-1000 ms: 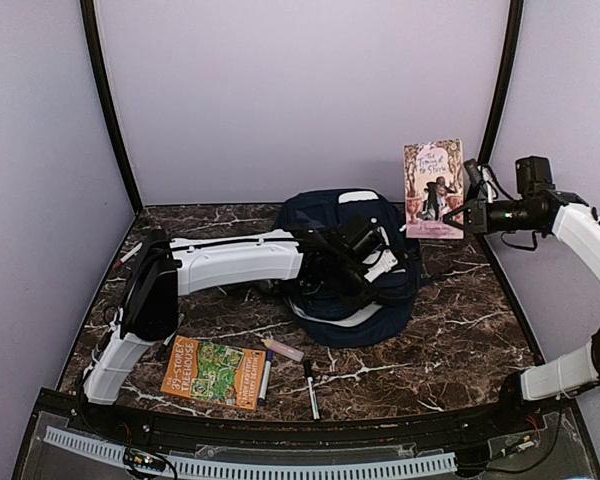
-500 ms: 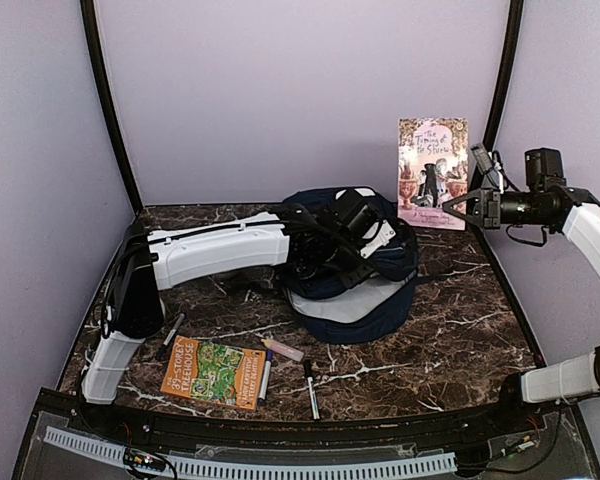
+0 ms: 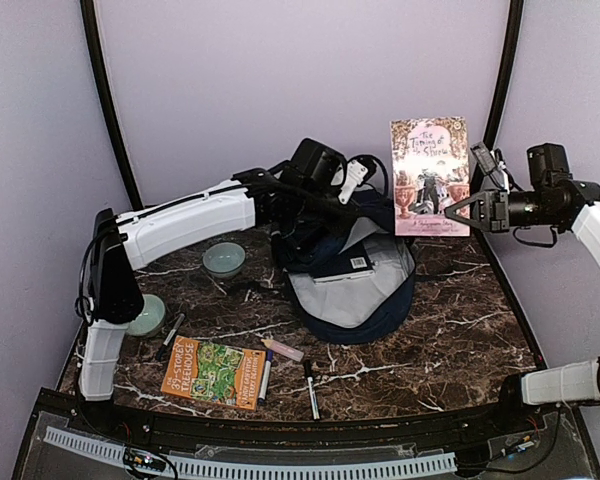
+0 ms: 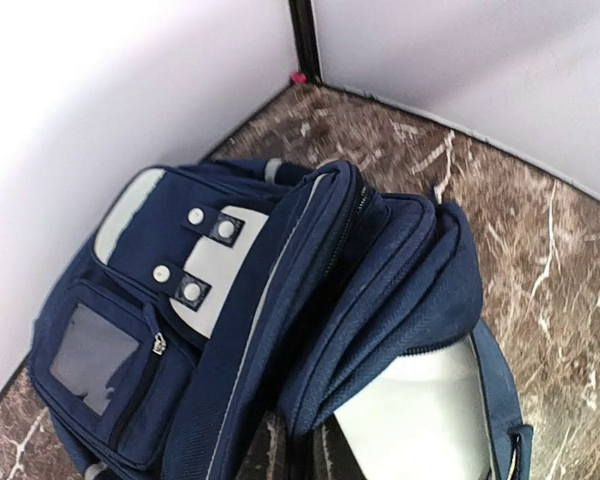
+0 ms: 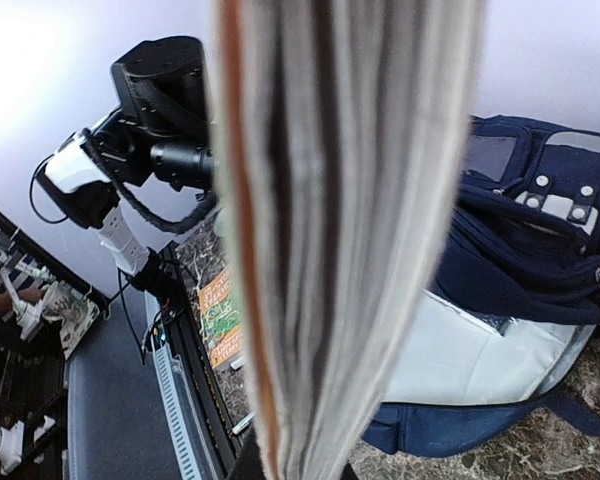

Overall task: Pack the student bag
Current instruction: Grab the largest pocket of the student bag, then place the book in the largest pocket of the bag.

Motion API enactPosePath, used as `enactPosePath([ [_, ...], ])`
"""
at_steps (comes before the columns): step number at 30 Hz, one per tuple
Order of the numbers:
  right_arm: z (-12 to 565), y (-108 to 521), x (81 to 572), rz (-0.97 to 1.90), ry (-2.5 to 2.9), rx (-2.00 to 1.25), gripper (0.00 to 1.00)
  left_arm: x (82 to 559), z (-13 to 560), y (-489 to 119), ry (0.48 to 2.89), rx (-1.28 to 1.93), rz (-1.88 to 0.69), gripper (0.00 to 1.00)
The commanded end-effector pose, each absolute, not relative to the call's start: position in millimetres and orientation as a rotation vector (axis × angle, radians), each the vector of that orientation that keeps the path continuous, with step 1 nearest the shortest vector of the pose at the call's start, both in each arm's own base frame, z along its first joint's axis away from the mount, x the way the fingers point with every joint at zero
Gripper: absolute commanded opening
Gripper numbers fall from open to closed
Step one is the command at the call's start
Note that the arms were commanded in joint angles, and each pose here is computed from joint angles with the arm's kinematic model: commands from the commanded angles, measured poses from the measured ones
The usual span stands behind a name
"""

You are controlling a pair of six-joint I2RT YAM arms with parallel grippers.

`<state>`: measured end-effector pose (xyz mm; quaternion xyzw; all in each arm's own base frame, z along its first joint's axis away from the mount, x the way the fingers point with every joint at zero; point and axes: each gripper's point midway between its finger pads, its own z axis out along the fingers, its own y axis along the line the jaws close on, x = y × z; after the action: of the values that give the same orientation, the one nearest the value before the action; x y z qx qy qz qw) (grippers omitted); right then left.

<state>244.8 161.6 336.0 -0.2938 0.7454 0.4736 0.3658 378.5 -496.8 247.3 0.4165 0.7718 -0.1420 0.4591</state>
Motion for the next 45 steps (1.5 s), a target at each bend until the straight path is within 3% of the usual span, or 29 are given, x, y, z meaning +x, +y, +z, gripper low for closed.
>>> enactPosePath([
  [1, 380.0, 153.8, 276.3, 1.112, 1.846, -0.671, 0.0, 379.8, 340.2, -485.5, 1.73, 0.855, -0.473, 0.0],
  [8, 355.9, 161.9, 272.8, 1.23, 1.911, -0.677, 0.0, 383.0, 344.6, -478.3, 1.731, 0.83, -0.471, 0.0],
  [19, 275.3, 178.0, 201.6, 1.396, 2.051, -0.821, 0.0, 390.9, 383.7, -466.9, 1.607, 0.71, -0.546, 0.0],
  [29, 227.5, 205.6, 192.1, 1.583, 2.205, -0.797, 0.0, 401.5, 396.3, -459.1, 1.582, 0.641, -0.532, 0.0],
  [45, 156.9, 257.9, 190.4, 1.576, 2.331, -0.883, 0.0, 374.1, 417.8, -465.3, 1.553, 0.662, -0.66, 0.0],
])
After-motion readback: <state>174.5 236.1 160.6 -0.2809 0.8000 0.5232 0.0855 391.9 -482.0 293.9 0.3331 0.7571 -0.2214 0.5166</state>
